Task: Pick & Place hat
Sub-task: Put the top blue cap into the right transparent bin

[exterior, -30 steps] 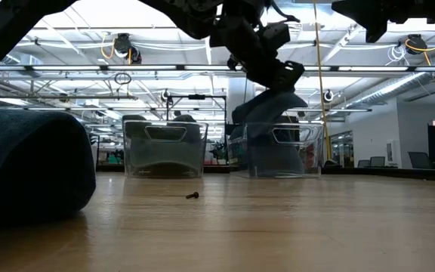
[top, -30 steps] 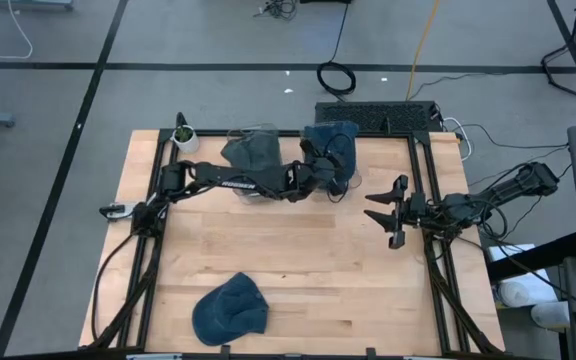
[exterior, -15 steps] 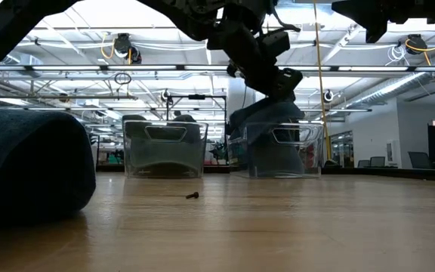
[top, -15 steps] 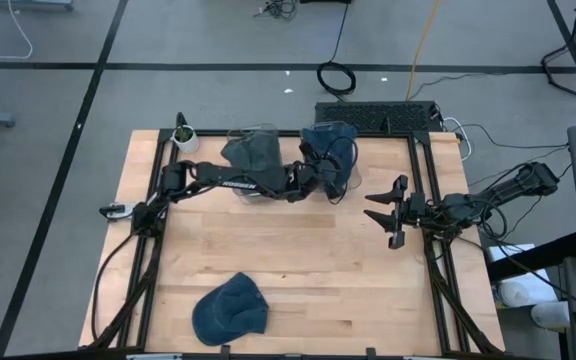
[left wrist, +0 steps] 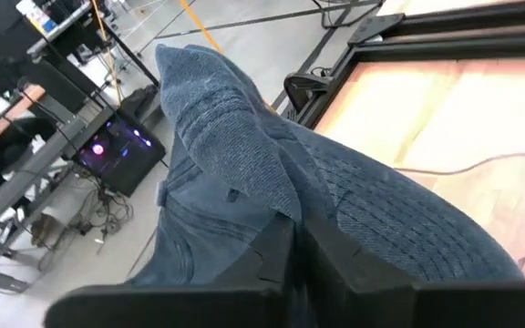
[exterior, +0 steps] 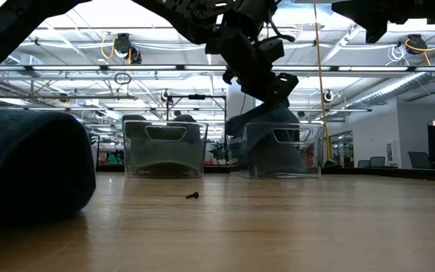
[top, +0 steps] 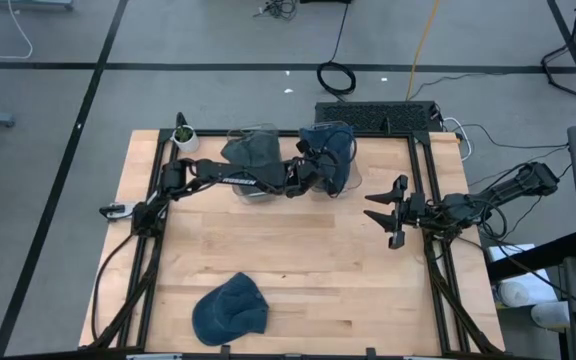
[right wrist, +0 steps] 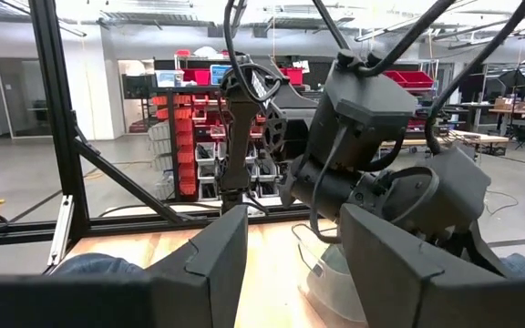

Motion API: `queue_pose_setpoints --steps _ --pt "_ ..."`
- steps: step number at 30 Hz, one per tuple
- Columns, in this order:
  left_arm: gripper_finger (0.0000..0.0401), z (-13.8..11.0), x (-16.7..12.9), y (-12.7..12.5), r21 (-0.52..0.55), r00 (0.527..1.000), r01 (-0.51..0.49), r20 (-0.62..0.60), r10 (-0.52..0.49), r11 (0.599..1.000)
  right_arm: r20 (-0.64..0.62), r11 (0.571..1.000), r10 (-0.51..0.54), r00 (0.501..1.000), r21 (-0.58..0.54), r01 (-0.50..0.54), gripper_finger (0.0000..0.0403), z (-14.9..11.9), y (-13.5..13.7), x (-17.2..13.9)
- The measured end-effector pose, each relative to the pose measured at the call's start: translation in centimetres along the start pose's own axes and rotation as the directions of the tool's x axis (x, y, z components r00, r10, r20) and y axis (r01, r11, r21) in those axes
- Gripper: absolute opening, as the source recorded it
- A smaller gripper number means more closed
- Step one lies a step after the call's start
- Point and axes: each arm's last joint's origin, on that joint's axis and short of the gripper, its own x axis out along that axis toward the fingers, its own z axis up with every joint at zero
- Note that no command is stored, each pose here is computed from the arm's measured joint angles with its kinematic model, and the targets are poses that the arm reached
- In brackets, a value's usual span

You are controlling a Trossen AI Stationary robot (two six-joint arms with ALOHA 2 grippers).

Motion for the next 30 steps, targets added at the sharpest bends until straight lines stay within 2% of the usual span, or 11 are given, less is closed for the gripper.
queue_pose_setpoints --steps 3,10,15,19,22,25,28,30 --pt "0.0042 0.1 0.0 0.0 -0.02 1.0 -0.001 0.005 0.001 1.0 0.0 1.0 0.0 1.0 0.0 0.0 0.0164 0.0 0.0 0.0" --pt "0.0097 0.2 -0.3 -0.3 0.006 1.0 -0.008 0.015 0.008 1.0 -0.001 1.0 0.0 1.0 0.0 0.0 0.0164 0.0 0.0 0.0" --pt "0.0139 0.6 -1.1 -0.9 0.103 0.995 -0.093 0.03 0.09 0.99 -0.008 1.0 0.0 1.0 -0.004 0.0 0.0164 -0.1 0.0 0.0" --pt "0.0162 1.0 -2.1 -1.8 0.233 0.991 -0.131 0.037 0.126 0.964 -0.008 1.0 0.0 1.0 -0.004 0.0 0.0164 -0.1 0.0 0.0" --pt "0.0169 1.8 -2.7 -1.6 0.302 0.996 -0.073 -0.023 0.084 0.95 -0.007 1.0 0.0 1.0 -0.003 0.0 0.0164 -0.1 0.0 0.0" --pt "0.0165 2.3 -2.2 0.1 0.203 0.995 0.037 -0.093 -0.019 0.978 -0.005 1.0 0.0 1.0 0.002 0.0 0.0164 -0.1 0.0 0.0" --pt "0.0129 2.0 -1.0 1.7 0.161 0.987 0.119 -0.123 -0.099 0.98 -0.005 1.0 0.0 1.0 0.018 0.0 0.0164 -0.1 0.0 0.0" --pt "0.0082 1.8 -0.3 2.3 0.182 0.974 0.207 -0.131 -0.185 0.961 -0.006 1.0 0.0 1.0 0.019 0.0 0.0164 -0.1 0.0 0.0"
